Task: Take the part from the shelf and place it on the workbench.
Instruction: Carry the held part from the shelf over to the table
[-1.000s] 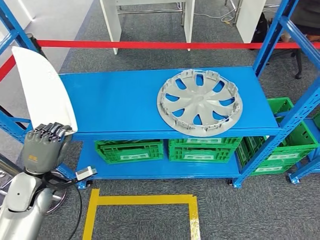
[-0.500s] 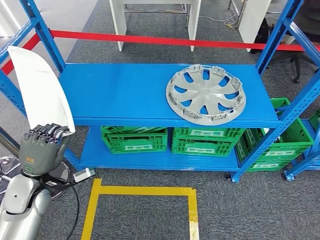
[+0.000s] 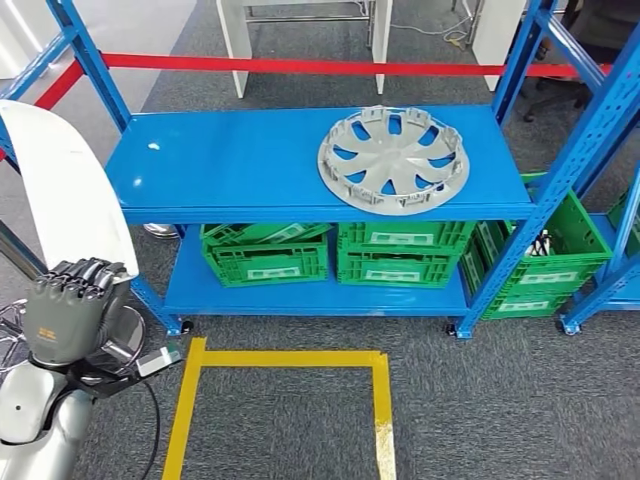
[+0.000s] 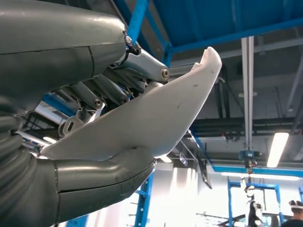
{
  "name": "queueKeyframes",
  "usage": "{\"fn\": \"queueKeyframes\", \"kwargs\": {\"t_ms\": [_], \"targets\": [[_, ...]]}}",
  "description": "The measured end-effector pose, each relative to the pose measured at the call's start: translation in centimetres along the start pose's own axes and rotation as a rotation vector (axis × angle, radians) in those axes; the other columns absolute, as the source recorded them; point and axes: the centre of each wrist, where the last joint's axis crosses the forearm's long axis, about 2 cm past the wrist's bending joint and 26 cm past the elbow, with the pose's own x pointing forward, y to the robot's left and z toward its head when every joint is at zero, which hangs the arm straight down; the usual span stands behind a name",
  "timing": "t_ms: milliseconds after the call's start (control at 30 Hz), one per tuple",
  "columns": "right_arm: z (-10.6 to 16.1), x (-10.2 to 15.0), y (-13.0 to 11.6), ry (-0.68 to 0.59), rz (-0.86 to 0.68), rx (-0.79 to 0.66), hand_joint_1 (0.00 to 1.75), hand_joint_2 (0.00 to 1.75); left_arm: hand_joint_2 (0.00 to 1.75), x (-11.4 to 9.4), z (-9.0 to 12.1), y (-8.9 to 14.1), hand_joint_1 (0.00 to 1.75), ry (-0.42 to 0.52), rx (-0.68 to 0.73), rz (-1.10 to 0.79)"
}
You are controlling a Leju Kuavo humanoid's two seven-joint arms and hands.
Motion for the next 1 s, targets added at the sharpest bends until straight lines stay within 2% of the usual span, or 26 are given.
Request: {"fn": "queueKeyframes", "kwargs": {"t_ms": [600, 800, 1000], "targets": [[0.0, -0.1, 0.1, 0.004, 0.004, -0.029, 0.00, 1.75, 1.75, -1.0, 1.2, 0.5, 1.75, -0.010, 0.016, 0.008], [0.1, -0.2, -2.3, 0.008, 0.027, -0.189, 0.00, 1.75, 1.75, -1.4, 1.6, 0.9, 1.75, 0.016, 0.028, 0.008], [0.3, -0.8, -3.0, 0.026, 0.003, -0.231, 0.00, 1.75, 1.75, -1.2, 2.2, 1.3, 1.75, 0.030, 0.027, 0.014]]}}
